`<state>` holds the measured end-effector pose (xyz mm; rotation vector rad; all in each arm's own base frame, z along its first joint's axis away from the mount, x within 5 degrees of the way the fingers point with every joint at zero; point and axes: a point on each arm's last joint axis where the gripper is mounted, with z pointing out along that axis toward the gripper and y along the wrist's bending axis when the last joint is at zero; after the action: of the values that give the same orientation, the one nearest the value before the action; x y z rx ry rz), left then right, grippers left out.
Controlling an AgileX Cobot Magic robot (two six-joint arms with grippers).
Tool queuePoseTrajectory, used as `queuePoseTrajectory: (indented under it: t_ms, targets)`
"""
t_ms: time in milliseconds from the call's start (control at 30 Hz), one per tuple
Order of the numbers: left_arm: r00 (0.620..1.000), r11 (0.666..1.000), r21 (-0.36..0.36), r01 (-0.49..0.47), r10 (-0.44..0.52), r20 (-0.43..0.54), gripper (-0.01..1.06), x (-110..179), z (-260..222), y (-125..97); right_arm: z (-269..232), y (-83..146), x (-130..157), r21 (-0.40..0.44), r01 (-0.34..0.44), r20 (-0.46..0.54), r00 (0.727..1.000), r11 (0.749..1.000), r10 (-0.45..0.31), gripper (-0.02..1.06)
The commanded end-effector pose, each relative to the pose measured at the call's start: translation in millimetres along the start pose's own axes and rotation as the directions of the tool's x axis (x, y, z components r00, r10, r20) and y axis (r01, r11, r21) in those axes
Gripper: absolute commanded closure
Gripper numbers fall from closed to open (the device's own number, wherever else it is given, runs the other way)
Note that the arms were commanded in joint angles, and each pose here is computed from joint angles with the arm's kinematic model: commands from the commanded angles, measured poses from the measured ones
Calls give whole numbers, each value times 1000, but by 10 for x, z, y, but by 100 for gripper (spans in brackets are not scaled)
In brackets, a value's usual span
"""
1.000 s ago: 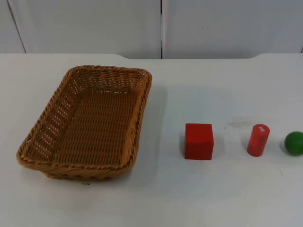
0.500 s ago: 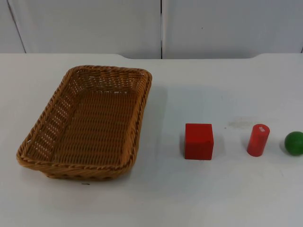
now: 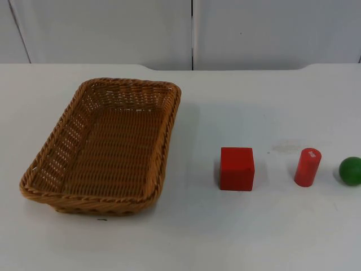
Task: Pick up the basket with the left hand and place the object to the left of the red cylinder into the basket with the right hand.
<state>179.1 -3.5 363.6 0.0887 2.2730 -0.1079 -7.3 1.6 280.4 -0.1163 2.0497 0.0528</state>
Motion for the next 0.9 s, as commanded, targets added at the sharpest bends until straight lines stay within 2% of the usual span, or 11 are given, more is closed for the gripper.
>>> queuePoseTrajectory:
  t_ms: [0, 67, 333, 567, 667, 867]
  targets:
    - [1000, 999, 43, -5, 5, -6, 0, -38, 76, -21, 0, 3, 4, 3, -6, 6, 1000, 1000, 6, -1]
    - [1000, 997, 80, -5, 7, -28, 0, -50, 171, -37, 0, 3, 4, 3, -6, 6, 1000, 1000, 6, -1]
    - [994, 992, 126, -1, 14, -104, 0, -57, 483, -24, 0, 3, 4, 3, -6, 6, 1000, 1000, 6, -1]
    - [986, 971, 238, -18, 56, -156, 0, -42, 726, -80, 0, 3, 4, 3, -6, 6, 1000, 1000, 6, -1]
    - [983, 966, 259, -21, 67, -169, 0, -35, 806, -84, 0, 3, 4, 3, -6, 6, 1000, 1000, 6, -1]
    - [973, 953, 303, 28, 43, -225, 0, 0, 1037, -94, 0, 3, 4, 3, -6, 6, 1000, 1000, 6, -1]
